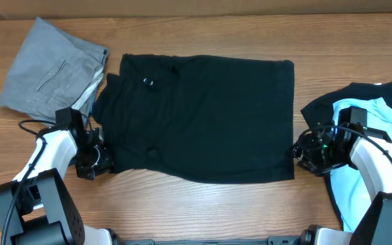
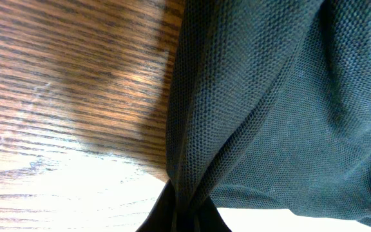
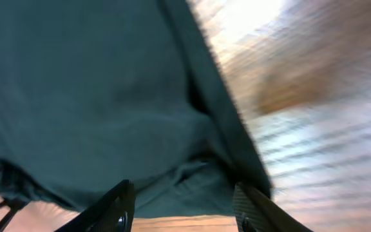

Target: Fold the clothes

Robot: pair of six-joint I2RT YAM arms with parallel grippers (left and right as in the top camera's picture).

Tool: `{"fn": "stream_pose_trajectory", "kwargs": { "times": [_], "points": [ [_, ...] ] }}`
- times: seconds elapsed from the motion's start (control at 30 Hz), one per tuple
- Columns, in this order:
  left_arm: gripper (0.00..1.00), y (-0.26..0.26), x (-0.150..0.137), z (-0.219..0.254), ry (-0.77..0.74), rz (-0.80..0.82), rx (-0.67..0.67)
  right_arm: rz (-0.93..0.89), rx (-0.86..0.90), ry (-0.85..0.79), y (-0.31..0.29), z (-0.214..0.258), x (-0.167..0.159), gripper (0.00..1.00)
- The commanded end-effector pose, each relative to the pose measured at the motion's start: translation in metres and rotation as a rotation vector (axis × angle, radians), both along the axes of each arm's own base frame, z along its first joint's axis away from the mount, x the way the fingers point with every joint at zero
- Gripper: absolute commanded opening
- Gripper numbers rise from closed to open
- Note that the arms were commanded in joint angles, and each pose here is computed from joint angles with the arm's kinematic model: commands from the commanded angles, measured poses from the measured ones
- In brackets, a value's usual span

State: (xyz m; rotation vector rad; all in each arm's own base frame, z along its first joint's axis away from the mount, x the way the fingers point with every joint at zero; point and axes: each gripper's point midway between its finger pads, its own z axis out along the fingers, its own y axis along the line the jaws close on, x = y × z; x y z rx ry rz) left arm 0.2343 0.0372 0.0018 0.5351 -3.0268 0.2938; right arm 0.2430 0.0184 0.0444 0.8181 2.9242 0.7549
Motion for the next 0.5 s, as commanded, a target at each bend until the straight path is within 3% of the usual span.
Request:
{"fn": "stream_pose_trajectory", "kwargs": {
  "times": [0.0, 0.13, 0.47],
  "points": [
    [0.04, 0.004, -0.006, -0.002, 0.019, 0.007, 0.02, 0.068, 0.049, -0.037, 0.016, 0.004, 0.002, 0.53],
    [0.04, 0.004, -0.006, -0.002, 0.02, 0.007, 0.021, 0.127, 0.018, -0.051, 0.027, 0.002, 0.005, 0.54],
    [0.04, 0.004, -0.006, -0.002, 0.019, 0.007, 0.02, 0.058, -0.052, 0.074, 0.032, -0.02, -0.017, 0.57]
  ]
}}
